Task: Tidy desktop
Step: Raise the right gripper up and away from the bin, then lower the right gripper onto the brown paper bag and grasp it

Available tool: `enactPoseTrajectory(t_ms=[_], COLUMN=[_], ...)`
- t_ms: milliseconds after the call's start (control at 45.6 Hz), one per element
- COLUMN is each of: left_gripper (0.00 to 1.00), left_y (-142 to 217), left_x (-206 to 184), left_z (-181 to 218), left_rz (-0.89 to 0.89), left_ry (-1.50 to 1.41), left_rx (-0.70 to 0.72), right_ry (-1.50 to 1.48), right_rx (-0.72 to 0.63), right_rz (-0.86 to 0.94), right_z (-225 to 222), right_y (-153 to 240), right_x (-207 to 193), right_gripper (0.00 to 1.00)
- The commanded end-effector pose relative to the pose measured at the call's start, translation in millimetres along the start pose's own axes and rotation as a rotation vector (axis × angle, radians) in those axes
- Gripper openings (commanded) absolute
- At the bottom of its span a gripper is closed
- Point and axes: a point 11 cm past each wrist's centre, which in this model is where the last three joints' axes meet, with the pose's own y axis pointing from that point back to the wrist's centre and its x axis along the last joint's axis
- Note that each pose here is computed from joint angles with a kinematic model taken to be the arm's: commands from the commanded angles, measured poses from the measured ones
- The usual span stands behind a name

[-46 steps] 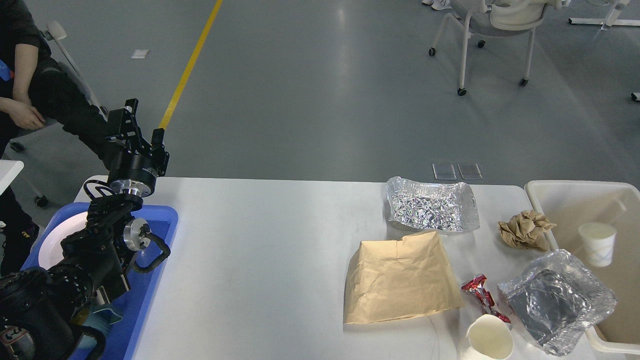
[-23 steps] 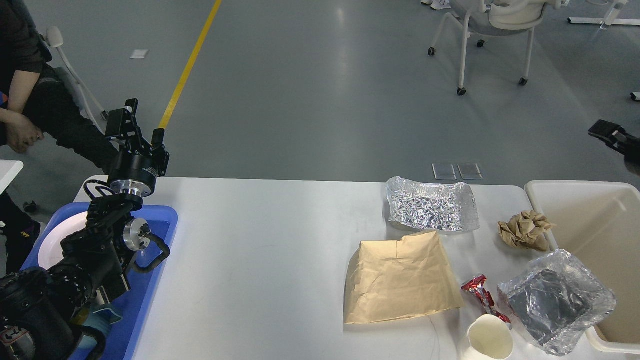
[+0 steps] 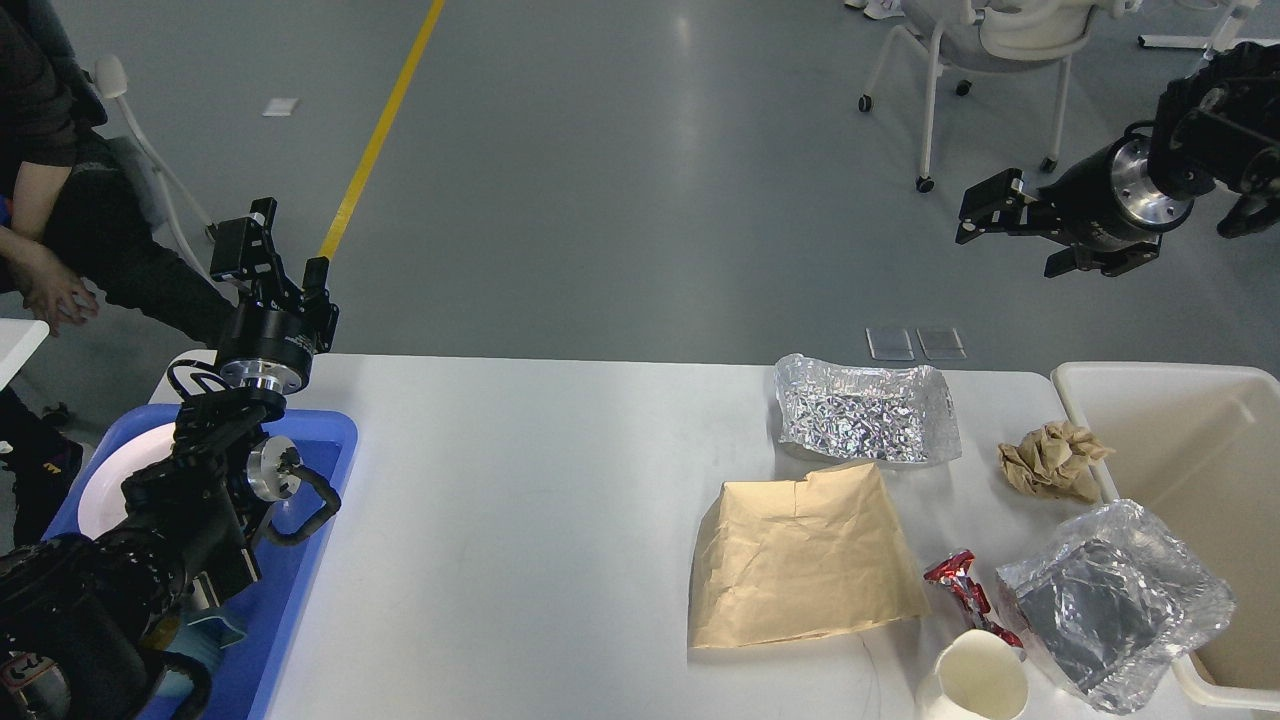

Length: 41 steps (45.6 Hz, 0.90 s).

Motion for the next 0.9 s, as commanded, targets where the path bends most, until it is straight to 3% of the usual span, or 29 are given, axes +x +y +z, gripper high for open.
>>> enactPoseTrajectory(t_ms=[0,154,417,614,878], left_gripper=[0.97,0.96,0.96,0.96,0.97], left_y=[0.0,0.0,0.0,0.0,0.0], left_x=[0.0,0.0,0.0,0.0,0.0], left_z=[0.0,0.0,0.0,0.0,0.0], left_rz=[0.000,0.000,0.000,0.000,0.000], left_ry=[0.000,0.000,0.000,0.000,0.000], left_rx=[0.000,0.000,0.000,0.000,0.000], right_ry=[0.021,0.044,0.073,0.297,0.389], right_rx=[0.043,0.052,-0.072,-0.156,-0.070], right_rz=[-0.107,-0.102,-0.055,-0.191,-0.337], right_z=[-30.0,-40.5,23.8,36.2,15.4], right_y=[22.7,18.3,-63.1,-77.0,-107.0], right_x=[-19.5,-26.2,-69.9,-107.8,-168.2], right_gripper=[1.00,1.00,0.99,0.98,1.00])
